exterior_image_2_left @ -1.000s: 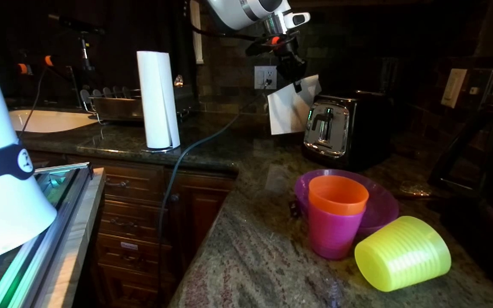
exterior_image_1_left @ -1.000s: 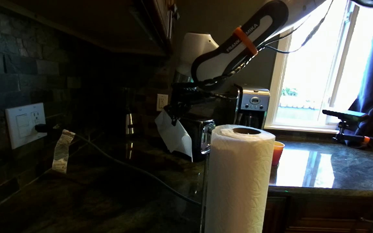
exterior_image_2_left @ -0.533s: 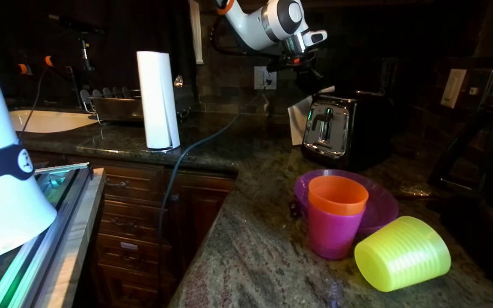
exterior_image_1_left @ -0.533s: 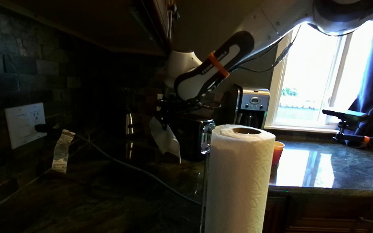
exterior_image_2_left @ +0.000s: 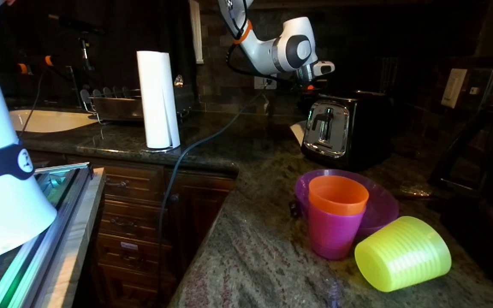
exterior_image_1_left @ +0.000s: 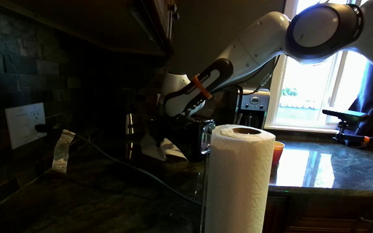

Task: Pick up the napkin and wipe the counter

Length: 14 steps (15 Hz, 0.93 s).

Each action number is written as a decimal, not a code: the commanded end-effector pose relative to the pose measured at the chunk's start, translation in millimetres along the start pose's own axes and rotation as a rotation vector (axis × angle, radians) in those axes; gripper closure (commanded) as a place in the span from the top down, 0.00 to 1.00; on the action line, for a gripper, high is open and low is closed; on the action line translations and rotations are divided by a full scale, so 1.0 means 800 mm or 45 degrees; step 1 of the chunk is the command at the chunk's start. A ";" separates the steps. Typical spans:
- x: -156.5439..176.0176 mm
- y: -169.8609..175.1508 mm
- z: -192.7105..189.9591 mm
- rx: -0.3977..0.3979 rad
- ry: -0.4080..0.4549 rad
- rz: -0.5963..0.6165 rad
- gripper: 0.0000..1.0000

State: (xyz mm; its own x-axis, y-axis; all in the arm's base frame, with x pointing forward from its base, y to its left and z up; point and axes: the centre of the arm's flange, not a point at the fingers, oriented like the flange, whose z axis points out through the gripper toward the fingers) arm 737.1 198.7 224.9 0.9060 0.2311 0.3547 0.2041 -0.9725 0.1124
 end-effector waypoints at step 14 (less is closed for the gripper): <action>0.036 0.004 0.086 0.091 -0.160 -0.071 0.00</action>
State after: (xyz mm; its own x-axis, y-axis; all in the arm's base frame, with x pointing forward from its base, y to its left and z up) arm 765.2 199.5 206.1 0.9486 0.2473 0.1976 0.2408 -0.9689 0.0568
